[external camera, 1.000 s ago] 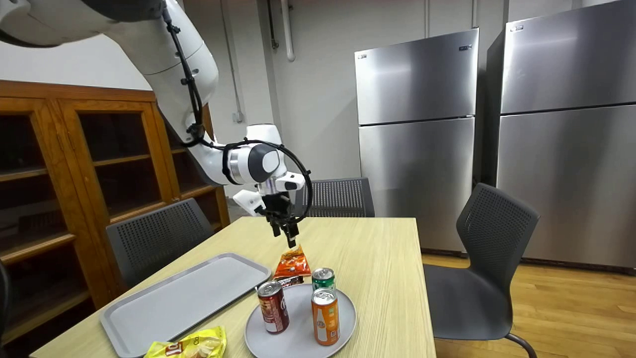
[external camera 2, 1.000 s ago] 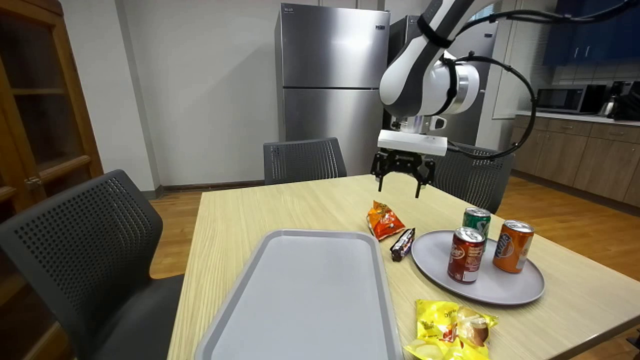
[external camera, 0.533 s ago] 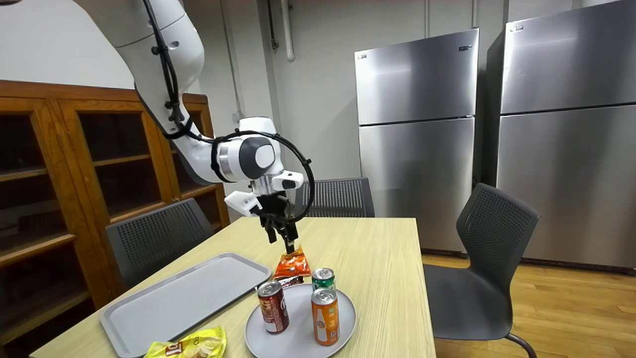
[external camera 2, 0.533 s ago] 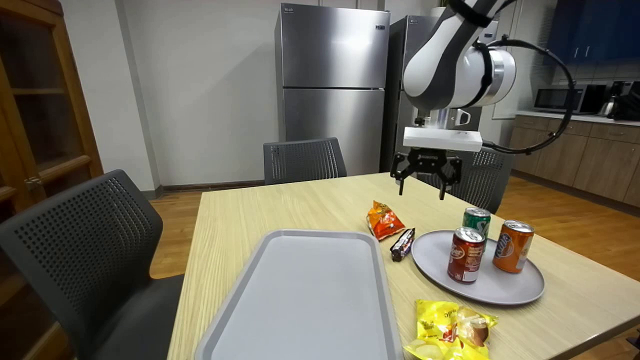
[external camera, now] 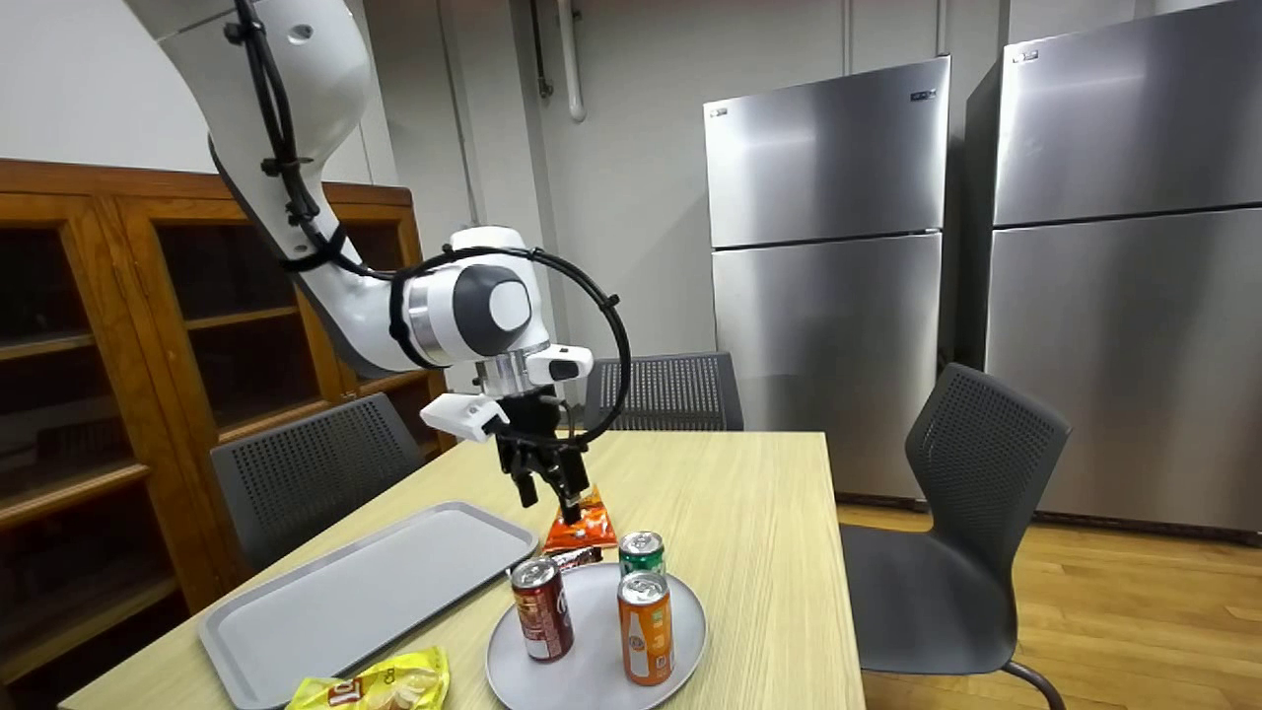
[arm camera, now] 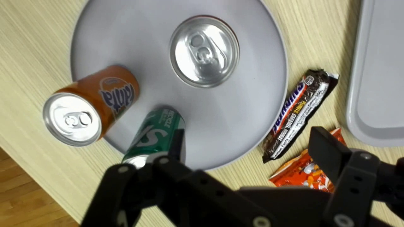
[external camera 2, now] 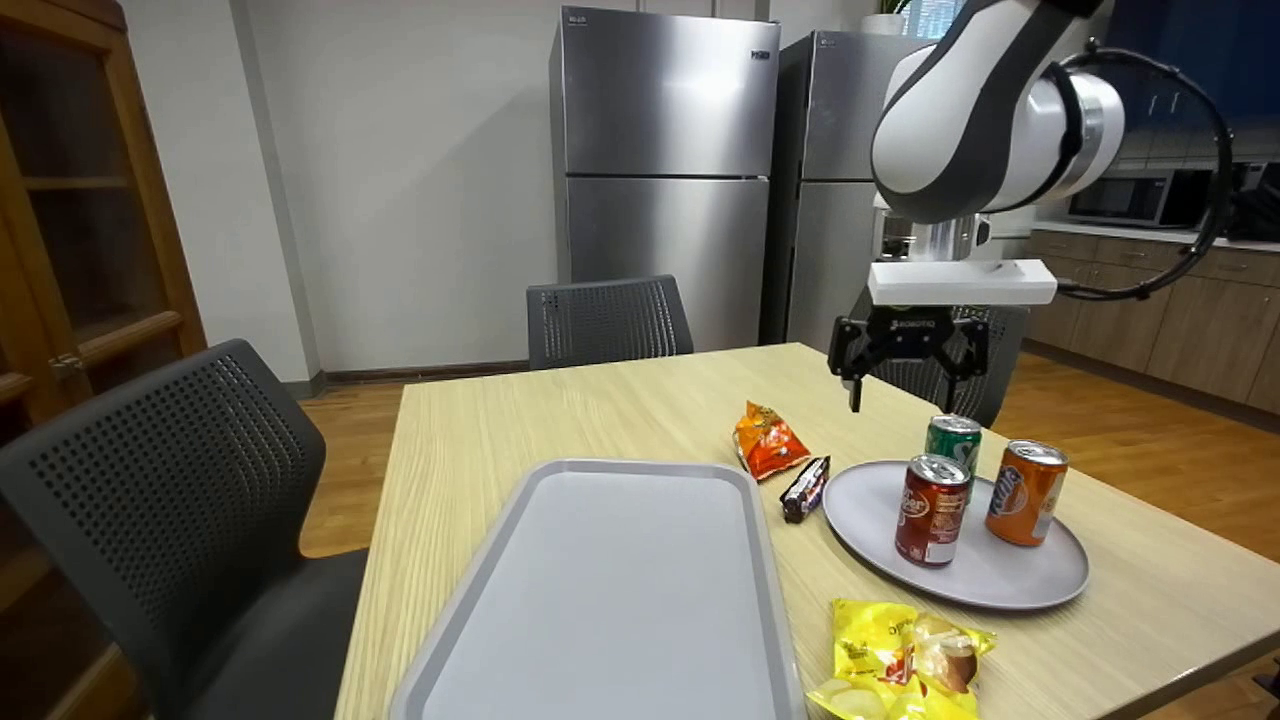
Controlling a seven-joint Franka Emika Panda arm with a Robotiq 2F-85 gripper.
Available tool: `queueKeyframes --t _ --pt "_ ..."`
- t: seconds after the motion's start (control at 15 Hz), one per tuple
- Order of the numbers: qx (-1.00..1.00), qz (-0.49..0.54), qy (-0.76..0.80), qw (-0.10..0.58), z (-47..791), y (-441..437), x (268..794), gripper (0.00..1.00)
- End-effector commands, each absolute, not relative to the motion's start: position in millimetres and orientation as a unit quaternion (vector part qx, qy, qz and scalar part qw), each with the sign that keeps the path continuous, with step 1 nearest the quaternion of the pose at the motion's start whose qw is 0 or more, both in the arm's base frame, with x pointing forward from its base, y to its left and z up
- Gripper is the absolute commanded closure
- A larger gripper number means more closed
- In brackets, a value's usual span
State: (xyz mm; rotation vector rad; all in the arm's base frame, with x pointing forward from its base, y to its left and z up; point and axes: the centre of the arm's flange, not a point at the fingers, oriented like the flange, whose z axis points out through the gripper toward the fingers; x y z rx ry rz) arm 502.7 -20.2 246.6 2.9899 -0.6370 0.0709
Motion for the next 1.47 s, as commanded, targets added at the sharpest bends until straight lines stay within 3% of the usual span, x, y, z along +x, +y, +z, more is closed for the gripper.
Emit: queueKeyframes --t 0.0,0.53,1.4 --pt "0.982 0.014 -0.184 0.051 250.4 -28.0 466.4 0.0" --pt "0.983 -0.022 -0.169 0.072 223.1 -36.7 435.3 0.0" --pt "0.986 -0.02 -0.155 0.063 223.7 -28.8 437.5 0.0"
